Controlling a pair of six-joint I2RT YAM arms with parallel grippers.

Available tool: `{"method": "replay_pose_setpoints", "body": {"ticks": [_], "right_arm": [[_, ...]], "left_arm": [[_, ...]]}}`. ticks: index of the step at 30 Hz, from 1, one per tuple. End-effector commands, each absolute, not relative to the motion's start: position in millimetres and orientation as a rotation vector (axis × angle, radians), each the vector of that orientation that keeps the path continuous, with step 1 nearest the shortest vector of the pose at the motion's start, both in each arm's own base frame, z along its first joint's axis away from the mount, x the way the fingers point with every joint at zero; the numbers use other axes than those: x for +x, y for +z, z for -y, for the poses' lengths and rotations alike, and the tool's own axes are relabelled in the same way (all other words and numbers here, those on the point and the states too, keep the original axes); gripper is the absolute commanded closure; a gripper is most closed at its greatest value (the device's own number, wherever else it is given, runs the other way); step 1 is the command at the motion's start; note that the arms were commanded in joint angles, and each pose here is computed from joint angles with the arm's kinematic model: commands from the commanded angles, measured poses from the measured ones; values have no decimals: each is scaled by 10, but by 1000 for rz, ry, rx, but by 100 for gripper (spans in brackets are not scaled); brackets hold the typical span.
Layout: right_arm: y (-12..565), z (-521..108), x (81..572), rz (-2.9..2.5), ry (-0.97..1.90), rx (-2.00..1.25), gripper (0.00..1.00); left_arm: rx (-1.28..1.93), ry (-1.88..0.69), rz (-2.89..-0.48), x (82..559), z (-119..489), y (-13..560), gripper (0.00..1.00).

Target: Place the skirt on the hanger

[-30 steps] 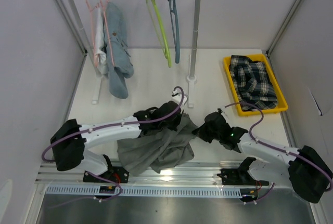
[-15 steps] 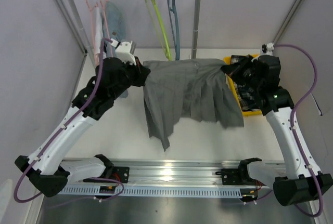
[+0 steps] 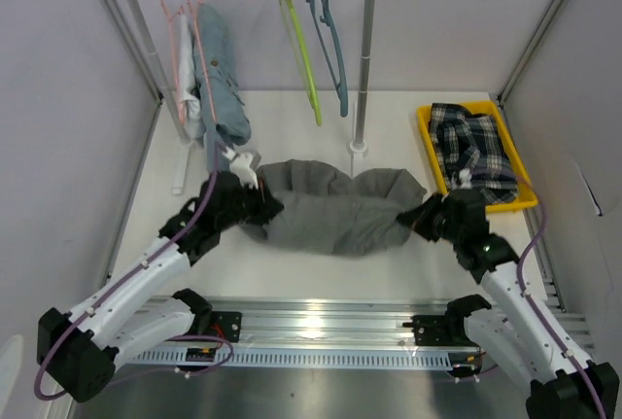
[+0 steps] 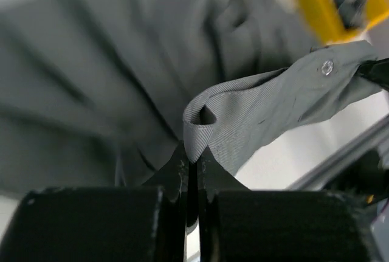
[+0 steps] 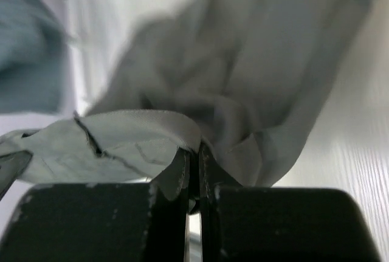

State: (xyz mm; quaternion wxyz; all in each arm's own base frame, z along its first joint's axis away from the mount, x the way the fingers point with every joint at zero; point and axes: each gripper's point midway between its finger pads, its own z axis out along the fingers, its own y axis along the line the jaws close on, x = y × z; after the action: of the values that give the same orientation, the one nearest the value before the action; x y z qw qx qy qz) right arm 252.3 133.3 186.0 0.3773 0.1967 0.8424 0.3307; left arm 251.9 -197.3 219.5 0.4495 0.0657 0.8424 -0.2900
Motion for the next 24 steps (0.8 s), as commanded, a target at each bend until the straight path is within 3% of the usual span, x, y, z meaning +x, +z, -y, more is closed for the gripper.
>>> {"method": "replay_pose_setpoints", "body": {"ticks": [1, 3, 5, 6, 7, 9, 12, 13, 16, 20, 24], "right_arm": [[1356, -1472, 2266, -2167, 893, 620, 99], [989, -1455, 2100, -2207, 841, 666, 88], [856, -1509, 1973, -2240, 827, 670, 75], [844, -1497, 1973, -2236, 805, 674, 63], [832, -1517, 1931, -2254, 794, 657, 58], [887, -1511, 1933, -2257, 767, 652, 47], [1007, -1470, 1934, -2247, 720, 638, 37], [1024, -1451, 1926, -2250, 706, 637, 35], [1173, -1451, 1941, -2234, 704, 619, 30], [1319, -1404, 1979, -2219, 661, 602, 27], [1495, -1352, 2039, -2190, 614, 562, 26]], "left_arm": [[54, -887, -2202, 2248, 2077, 1450, 100], [41, -936, -2233, 2153, 2132, 1205, 99], [42, -935, -2267, 2060, 2125, 992, 92], [50, -944, -2252, 2063, 2144, 998, 88], [53, -942, -2252, 2058, 2144, 990, 77], [87, -949, -2231, 2038, 2158, 1047, 69], [126, -941, -2166, 2043, 2130, 1274, 52], [133, -940, -2134, 2071, 2128, 1407, 44], [168, -922, -2071, 2070, 2085, 1735, 39], [178, -850, -2040, 2082, 1963, 2031, 38], [179, -853, -1893, 2172, 1949, 2717, 37]]}}
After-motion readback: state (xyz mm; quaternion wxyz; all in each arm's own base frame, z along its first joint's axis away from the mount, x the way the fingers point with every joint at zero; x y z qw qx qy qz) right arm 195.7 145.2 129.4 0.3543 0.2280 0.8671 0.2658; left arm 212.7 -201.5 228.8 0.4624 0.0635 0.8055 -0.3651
